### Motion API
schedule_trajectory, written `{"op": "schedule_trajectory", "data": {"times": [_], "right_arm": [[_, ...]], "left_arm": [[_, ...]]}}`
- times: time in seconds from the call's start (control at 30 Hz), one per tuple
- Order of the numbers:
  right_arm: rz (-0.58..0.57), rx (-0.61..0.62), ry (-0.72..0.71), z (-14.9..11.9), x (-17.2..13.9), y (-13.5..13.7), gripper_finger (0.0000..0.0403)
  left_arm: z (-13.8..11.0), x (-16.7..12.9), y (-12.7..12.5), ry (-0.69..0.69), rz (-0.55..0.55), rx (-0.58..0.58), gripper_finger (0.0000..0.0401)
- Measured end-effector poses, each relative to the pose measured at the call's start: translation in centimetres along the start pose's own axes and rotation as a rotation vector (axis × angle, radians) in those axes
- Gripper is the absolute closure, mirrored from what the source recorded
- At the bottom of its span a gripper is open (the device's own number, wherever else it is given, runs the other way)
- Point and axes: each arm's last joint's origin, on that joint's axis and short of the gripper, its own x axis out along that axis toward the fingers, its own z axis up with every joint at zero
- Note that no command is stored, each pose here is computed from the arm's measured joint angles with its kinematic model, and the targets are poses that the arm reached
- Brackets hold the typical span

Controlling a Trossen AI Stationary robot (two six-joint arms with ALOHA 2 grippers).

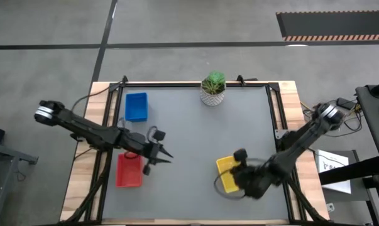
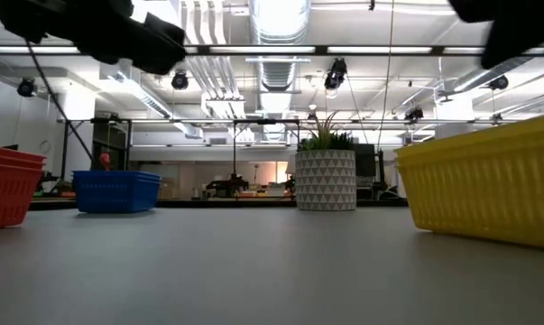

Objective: Stack baskets by color
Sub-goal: Return to Home Position

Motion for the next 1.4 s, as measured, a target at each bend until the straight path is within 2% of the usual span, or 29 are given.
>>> {"op": "schedule_trajectory", "data": {"times": [0.23, 0.33, 0.53, 0.8, 0.97, 1.13, 1.23, 1.33, 1.4], "right_arm": [[-0.142, 0.067, -0.479, -4.4, -0.2, -5.4, 0.0394], [-0.159, 0.065, -0.648, -6.1, -0.1, -7.7, 0.0394], [-0.202, 0.137, -0.704, -10.5, -0.5, -10.9, 0.0394], [-0.257, 0.172, -0.769, -15.7, -0.1, -10.2, 0.0394], [-0.352, 0.167, -0.871, -17.9, -1.0, -10.0, 0.0394], [-0.417, 0.151, -0.853, -19.2, -1.3, -9.9, 0.0394], [-0.455, 0.112, -0.858, -19.6, -2.1, -9.9, 0.0394], [-0.514, 0.090, -0.928, -19.6, -3.8, -10.2, 0.0394], [-0.510, 0.081, -0.924, -19.7, -3.8, -10.2, 0.0394]], "left_arm": [[-1.9, -4.7, 0.4, -0.197, 0.074, -0.038, 0.0387], [-3.4, -6.0, 1.0, -0.295, 0.150, -0.051, 0.0397], [-6.5, -7.5, 1.7, -0.366, 0.255, -0.105, 0.0400], [-9.7, -8.0, 0.8, -0.348, 0.248, -0.138, 0.0401], [-9.8, -8.1, 0.8, -0.335, 0.275, -0.131, 0.0401], [-9.7, -8.4, 1.0, -0.346, 0.354, -0.138, 0.0401], [-9.5, -8.7, 1.1, -0.374, 0.363, -0.137, 0.0401], [-9.0, -9.2, 1.1, -0.438, 0.389, -0.129, 0.0401], [-8.8, -9.5, 1.2, -0.459, 0.427, -0.109, 0.0401]]}}
